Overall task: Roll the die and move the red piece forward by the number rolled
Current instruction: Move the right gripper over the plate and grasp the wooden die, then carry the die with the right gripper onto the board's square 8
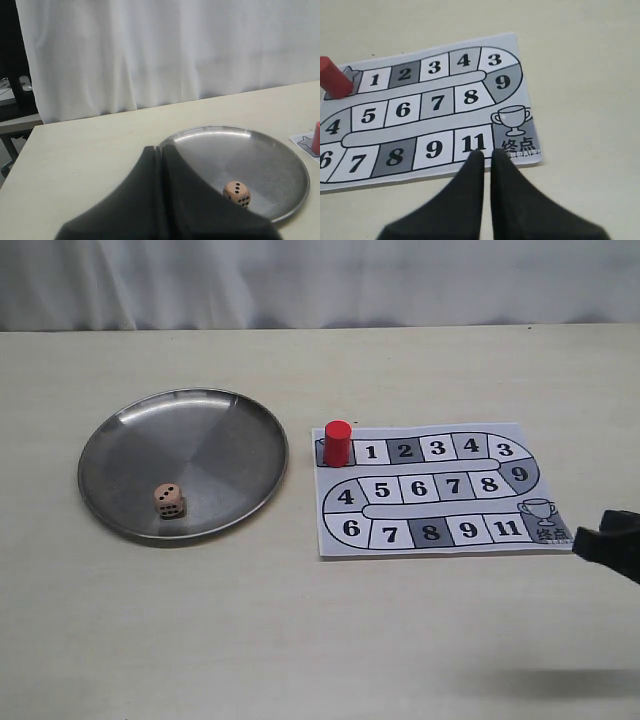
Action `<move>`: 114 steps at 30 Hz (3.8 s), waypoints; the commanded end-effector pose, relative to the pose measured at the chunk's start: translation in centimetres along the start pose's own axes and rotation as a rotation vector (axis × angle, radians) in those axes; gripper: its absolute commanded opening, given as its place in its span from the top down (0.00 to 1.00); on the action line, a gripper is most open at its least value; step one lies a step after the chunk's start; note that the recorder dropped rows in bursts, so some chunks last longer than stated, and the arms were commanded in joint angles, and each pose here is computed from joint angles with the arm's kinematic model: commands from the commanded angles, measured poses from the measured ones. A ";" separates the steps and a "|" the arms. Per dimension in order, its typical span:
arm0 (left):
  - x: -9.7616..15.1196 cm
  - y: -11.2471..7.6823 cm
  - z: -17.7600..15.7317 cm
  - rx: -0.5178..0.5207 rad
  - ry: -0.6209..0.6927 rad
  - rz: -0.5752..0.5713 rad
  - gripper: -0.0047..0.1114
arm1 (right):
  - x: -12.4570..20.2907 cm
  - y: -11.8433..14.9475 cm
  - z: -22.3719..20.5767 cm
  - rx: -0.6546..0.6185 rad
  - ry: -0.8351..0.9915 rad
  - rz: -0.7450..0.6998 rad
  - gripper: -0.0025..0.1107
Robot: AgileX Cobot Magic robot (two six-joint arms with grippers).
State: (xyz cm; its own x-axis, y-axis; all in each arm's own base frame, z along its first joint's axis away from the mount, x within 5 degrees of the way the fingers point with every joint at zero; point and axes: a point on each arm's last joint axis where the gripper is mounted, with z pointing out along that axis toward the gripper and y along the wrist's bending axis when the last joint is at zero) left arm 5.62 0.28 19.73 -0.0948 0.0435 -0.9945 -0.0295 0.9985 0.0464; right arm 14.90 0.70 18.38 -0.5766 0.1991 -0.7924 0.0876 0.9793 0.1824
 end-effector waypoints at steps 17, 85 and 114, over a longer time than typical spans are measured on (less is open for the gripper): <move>0.0 -0.1 0.0 0.009 -0.009 -0.001 0.96 | -1.8 19.5 10.4 -0.413 0.264 -0.394 0.56; 0.0 -0.1 0.0 0.009 -0.009 -0.001 0.96 | -11.4 16.1 19.6 -0.208 0.516 -0.360 0.94; 0.0 -0.1 0.0 0.009 -0.009 -0.001 0.96 | -12.2 14.1 18.2 -0.145 0.472 -0.509 0.37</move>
State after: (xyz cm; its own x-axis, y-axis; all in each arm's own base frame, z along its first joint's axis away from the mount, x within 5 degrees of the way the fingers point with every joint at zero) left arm 5.62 0.28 19.73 -0.0948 0.0435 -0.9945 -0.0295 0.9985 0.0464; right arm 38.17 13.13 19.63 -0.8078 -0.3260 -0.4911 -0.3625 0.9317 -0.0223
